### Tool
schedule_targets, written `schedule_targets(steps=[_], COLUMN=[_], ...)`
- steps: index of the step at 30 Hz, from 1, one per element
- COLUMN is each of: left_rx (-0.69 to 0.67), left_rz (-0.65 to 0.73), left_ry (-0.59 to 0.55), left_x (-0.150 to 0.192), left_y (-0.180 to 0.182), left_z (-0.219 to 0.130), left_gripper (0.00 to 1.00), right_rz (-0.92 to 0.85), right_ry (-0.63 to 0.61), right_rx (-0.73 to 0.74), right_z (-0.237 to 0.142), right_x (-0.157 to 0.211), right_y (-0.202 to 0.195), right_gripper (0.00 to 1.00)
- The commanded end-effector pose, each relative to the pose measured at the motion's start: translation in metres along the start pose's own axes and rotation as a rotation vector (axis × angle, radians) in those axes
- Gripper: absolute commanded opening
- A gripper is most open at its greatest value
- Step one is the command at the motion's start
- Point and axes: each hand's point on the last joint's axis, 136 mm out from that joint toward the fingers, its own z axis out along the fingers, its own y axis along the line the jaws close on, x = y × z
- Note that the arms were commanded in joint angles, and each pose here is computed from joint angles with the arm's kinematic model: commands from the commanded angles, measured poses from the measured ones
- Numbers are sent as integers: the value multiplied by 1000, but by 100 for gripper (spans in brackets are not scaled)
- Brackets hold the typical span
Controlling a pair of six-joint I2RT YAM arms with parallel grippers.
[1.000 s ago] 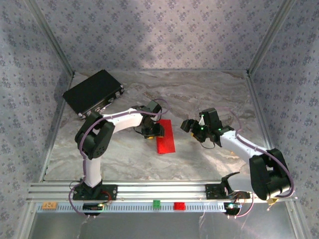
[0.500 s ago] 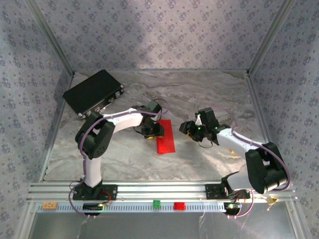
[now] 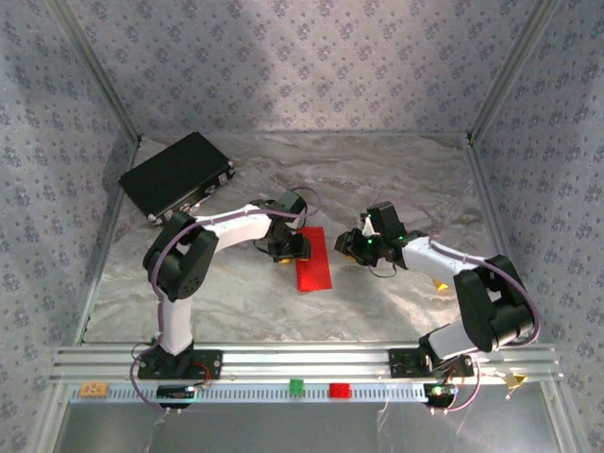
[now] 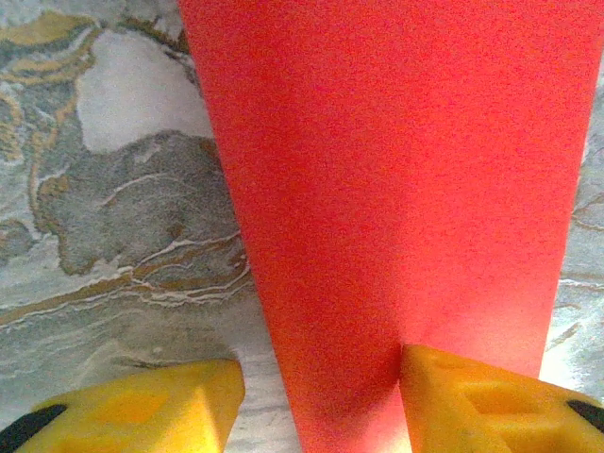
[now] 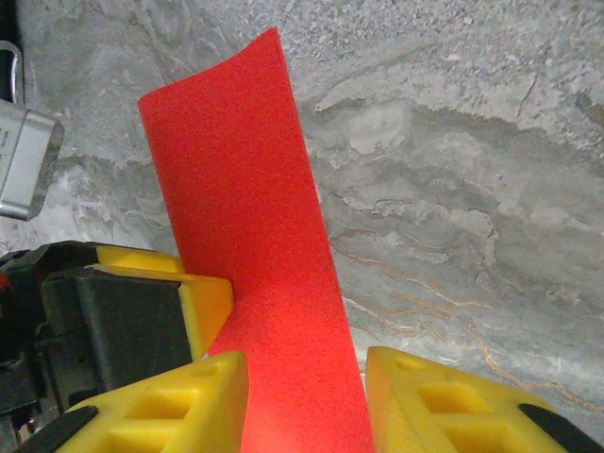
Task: Fold a paper plane with a square sheet of paper (pick it up from the middle)
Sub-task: Hold the square sheet of paper at the center of the table.
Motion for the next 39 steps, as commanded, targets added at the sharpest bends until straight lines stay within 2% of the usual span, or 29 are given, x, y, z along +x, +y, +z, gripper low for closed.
schedule_targets(steps=[1, 6, 15, 19, 39], left_rx=[-78, -79, -81, -83, -85], left_rz=[27, 26, 28, 26, 19], left_ry=[47, 49, 51, 55, 59], left_x=[11, 12, 13, 13, 18], left_y=[24, 25, 26, 27, 30], left_z=[50, 51, 52, 53, 57], left_gripper=[51, 51, 51, 51, 51], right_rz=[-26, -33, -55, -54, -85], right_ry=[25, 40, 87, 103, 190], right_rx=[-22, -26, -51, -26, -49], right_z=[4, 11, 29, 40, 66], right_x=[0, 2, 4, 5, 15], right_y=[11, 14, 24, 23, 31], right_gripper=[35, 30, 13, 2, 0])
